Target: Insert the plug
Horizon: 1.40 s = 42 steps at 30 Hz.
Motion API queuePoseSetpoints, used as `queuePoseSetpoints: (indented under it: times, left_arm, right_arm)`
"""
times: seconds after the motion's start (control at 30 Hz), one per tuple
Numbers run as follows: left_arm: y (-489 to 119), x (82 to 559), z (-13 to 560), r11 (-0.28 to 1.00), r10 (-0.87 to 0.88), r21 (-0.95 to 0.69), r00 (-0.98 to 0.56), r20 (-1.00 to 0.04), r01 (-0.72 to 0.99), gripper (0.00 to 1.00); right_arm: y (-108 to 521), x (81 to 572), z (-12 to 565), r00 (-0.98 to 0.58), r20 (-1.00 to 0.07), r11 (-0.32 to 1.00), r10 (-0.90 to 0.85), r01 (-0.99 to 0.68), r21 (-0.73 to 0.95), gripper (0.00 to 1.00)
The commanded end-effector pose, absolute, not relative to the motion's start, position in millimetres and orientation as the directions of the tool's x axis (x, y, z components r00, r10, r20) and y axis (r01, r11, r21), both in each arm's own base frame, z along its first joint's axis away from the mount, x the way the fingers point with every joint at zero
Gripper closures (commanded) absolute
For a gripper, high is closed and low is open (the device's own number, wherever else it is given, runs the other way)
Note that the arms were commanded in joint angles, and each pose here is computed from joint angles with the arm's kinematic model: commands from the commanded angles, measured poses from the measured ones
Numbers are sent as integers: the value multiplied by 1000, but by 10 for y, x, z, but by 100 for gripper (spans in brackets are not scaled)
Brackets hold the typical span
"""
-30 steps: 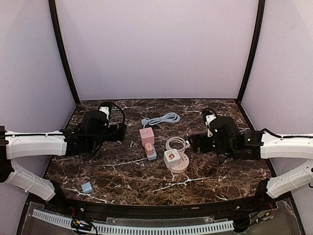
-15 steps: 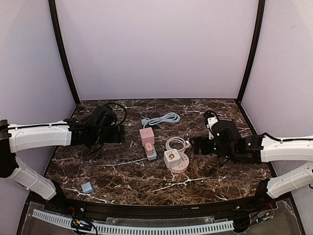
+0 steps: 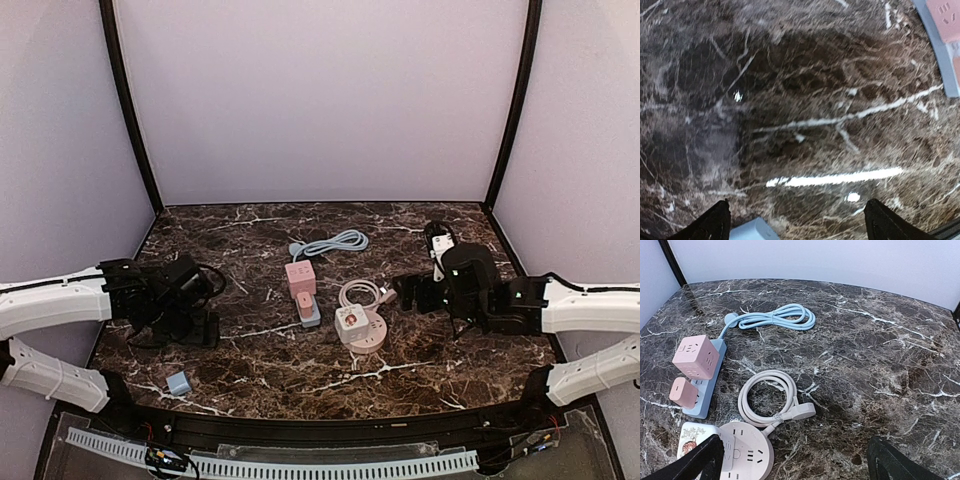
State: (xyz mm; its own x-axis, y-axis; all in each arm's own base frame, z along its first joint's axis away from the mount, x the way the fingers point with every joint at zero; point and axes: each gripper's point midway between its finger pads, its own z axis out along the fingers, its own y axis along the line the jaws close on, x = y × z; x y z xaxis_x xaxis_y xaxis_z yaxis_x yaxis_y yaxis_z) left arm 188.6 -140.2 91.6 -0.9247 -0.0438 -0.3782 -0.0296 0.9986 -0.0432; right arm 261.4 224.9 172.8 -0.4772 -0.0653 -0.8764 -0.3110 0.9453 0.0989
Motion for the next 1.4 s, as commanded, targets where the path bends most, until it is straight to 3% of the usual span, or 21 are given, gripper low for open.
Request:
queuePoseSetpoints:
  times: [0.0,0.1,0.43,0.7,1.07,1.2,1.37]
  left_arm:
    - [-1067,1296,687,993,-115,18,-979,-168,-119,6]
    - [-1010,1134,714,991,-130,4,-984,-119,-131,1]
    - [-1089,703,367,972,-205,-101,-976,78,-212,1]
    - [-1273,838,273,967,-202,-144,-977,68,-210,2]
    - [-1491,983,321,966,-160,-199,-986,54,-167,18]
    - [-1283,920,383,982,-149,-106,-988,50,-154,19]
    - [-1039,789,498,994,-105,5,-991,80,-105,12]
  right_arm:
    - [2152,2612,1726,-454,-887,954,-82,-293,62,1]
    - [2109,2624,1723,-449,-889,960,-88,-278,45,1]
    - [2036,2678,1671,-448,-888,971,-101,-239,10,1]
    - [1999,2701,1611,-455,-884,976,-111,-217,-10,1]
    - [1920,2670,1681,-438,-895,979,-83,-203,9,1]
    - [1924,2675,1666,-441,-893,979,-87,-202,4,1]
    - [1917,2680,1630,-448,-889,980,-96,-197,-7,1]
